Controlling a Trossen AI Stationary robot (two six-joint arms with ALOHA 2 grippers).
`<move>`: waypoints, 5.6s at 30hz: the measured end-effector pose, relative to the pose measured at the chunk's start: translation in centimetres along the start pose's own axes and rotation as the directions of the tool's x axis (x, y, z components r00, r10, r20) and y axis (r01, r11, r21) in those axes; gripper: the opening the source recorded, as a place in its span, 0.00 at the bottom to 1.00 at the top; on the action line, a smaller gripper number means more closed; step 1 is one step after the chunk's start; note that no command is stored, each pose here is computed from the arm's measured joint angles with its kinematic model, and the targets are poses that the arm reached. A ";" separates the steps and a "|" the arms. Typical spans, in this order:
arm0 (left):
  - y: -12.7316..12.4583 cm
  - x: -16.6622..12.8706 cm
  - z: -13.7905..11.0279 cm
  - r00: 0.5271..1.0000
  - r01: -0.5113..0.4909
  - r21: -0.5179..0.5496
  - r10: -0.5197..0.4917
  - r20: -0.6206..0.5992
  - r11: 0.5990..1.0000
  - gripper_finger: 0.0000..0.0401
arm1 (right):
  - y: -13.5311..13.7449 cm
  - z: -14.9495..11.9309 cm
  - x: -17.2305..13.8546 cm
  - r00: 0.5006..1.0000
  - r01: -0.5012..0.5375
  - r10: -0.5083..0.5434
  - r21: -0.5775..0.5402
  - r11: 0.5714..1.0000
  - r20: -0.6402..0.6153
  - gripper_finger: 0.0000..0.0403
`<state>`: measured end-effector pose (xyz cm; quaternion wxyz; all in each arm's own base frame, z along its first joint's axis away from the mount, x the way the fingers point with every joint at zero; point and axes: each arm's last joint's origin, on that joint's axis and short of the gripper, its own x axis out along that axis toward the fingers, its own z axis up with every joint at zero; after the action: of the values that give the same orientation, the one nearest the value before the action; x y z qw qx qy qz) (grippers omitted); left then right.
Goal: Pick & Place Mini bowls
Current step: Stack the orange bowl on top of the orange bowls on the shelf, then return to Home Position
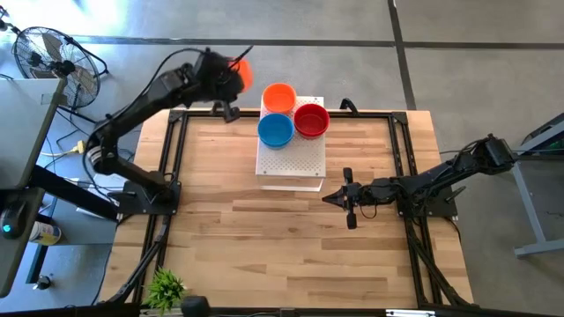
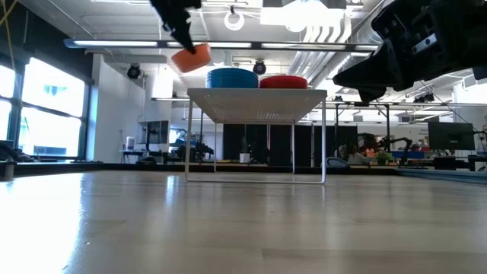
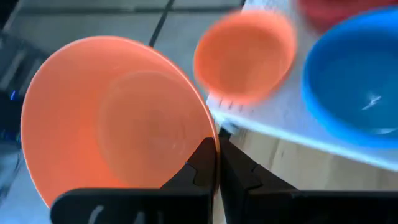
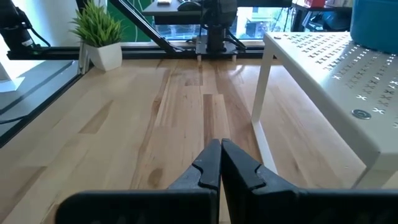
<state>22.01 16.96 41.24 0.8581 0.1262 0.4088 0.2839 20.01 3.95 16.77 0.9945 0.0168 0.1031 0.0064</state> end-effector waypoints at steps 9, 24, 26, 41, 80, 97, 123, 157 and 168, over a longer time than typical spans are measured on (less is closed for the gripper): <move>-0.1 1.9 4.9 0.983 0.133 0.197 -0.155 0.100 0.971 0.00 | 0.0 0.0 0.0 1.000 -0.001 0.001 0.003 1.000 0.000 0.00; -4.3 7.9 6.0 0.948 0.293 0.397 -0.319 0.001 0.870 0.00 | 0.0 0.0 0.0 1.000 -0.007 0.007 0.004 1.000 -0.001 0.00; -4.4 8.3 5.9 0.951 0.286 0.411 -0.307 -0.015 0.866 0.00 | 0.0 0.0 0.0 1.000 -0.008 0.008 0.004 1.000 -0.001 0.00; -4.2 10.6 5.6 0.966 0.257 0.372 -0.252 -0.062 0.892 0.03 | 0.0 0.0 0.0 1.000 -0.008 0.008 0.004 1.000 -0.001 0.00; -2.8 9.5 5.6 0.918 0.390 0.220 -0.396 -0.015 0.894 0.01 | 0.1 0.0 0.0 0.999 -0.037 0.037 0.011 0.999 -0.004 0.00; -2.9 9.8 5.5 0.918 0.390 0.212 -0.397 -0.008 0.896 0.00 | 0.1 0.0 0.0 0.999 -0.037 0.037 0.018 0.999 -0.003 0.00; -2.4 10.3 6.0 0.907 0.401 0.157 -0.416 0.068 0.902 0.00 | 0.2 0.1 0.0 0.998 -0.057 0.057 0.021 0.998 0.010 0.00; -5.4 7.5 9.8 0.870 0.377 0.034 -0.366 0.331 0.926 0.00 | 1.1 0.2 -0.2 0.993 -0.112 0.114 -0.063 0.992 0.021 0.00; -10.0 7.8 2.0 0.826 0.387 -0.067 -0.313 0.469 0.920 0.00 | 1.2 0.5 -0.2 0.990 -0.128 0.131 -0.062 0.990 0.050 0.00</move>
<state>31.31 13.47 33.08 0.9736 0.0422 0.1918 0.1159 19.89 5.13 17.33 0.9945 -0.0057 0.0749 0.0734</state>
